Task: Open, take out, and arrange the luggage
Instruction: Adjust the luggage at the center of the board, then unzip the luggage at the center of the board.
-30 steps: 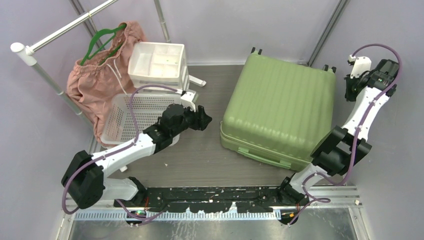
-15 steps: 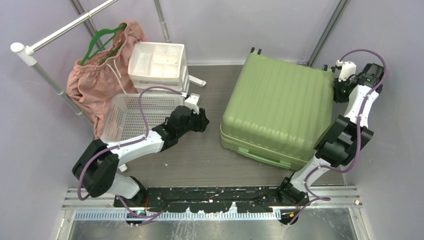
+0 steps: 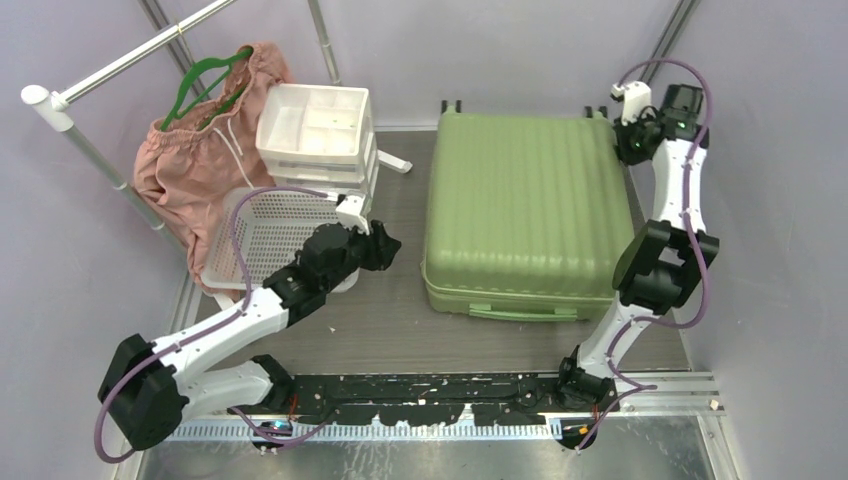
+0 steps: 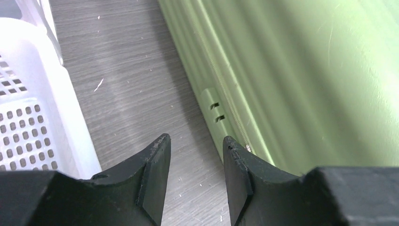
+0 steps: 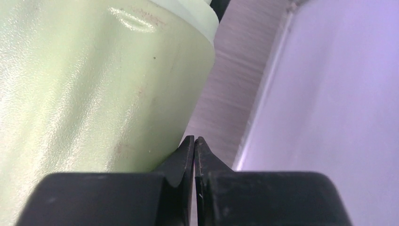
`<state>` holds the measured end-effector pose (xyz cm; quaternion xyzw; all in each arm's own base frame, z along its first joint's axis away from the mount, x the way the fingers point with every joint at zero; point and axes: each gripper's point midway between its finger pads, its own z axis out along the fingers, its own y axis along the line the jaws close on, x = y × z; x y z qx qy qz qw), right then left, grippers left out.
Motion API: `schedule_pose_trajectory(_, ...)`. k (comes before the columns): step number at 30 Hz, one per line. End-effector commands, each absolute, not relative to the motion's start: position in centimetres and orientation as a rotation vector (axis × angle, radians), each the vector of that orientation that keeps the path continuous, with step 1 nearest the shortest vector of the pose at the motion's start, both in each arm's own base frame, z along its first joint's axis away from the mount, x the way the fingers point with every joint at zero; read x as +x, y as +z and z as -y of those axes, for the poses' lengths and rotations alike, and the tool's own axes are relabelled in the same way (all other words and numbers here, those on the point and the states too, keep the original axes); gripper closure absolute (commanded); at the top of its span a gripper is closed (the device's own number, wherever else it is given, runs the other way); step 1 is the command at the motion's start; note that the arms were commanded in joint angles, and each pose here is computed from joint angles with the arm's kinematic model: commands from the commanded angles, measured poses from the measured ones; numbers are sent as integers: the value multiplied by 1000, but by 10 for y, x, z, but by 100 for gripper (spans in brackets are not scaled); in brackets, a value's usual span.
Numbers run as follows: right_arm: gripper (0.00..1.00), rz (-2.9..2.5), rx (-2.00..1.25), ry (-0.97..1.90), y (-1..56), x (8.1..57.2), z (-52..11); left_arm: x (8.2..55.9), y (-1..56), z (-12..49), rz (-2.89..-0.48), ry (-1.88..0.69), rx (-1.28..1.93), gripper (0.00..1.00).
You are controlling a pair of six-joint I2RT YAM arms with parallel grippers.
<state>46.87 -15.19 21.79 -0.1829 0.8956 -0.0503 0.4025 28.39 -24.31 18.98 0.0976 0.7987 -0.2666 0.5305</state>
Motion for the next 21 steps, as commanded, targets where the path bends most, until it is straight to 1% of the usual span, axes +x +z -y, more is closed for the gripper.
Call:
schedule_pose_trajectory(1,91,-2252,-619,269,220,475,37,270,197,236,-1926,-686,190,54)
schedule_pose_trajectory(3,90,-2248,-578,168,236,482,43,264,201,235,-1931,-710,182,54)
schedule_pose_trajectory(5,87,-2187,-503,45,264,484,58,258,205,237,-1935,-750,180,54)
schedule_pose_trajectory(8,71,-2079,-460,-80,316,460,75,247,198,238,-1990,-778,199,56)
schedule_pose_trajectory(10,60,-2047,-483,-90,339,435,76,240,196,241,-2029,-796,220,59)
schedule_pose_trajectory(12,54,-2036,-530,-44,351,404,68,231,194,249,-2062,-831,265,65)
schedule_pose_trajectory(14,51,-2051,-614,42,347,370,48,223,194,258,-2079,-840,315,69)
schedule_pose_trajectory(18,48,-2042,-771,274,331,301,-3,215,194,277,-2080,-831,407,71)
schedule_pose_trajectory(21,48,-2030,-843,412,318,258,-30,219,203,291,-2036,-837,420,72)
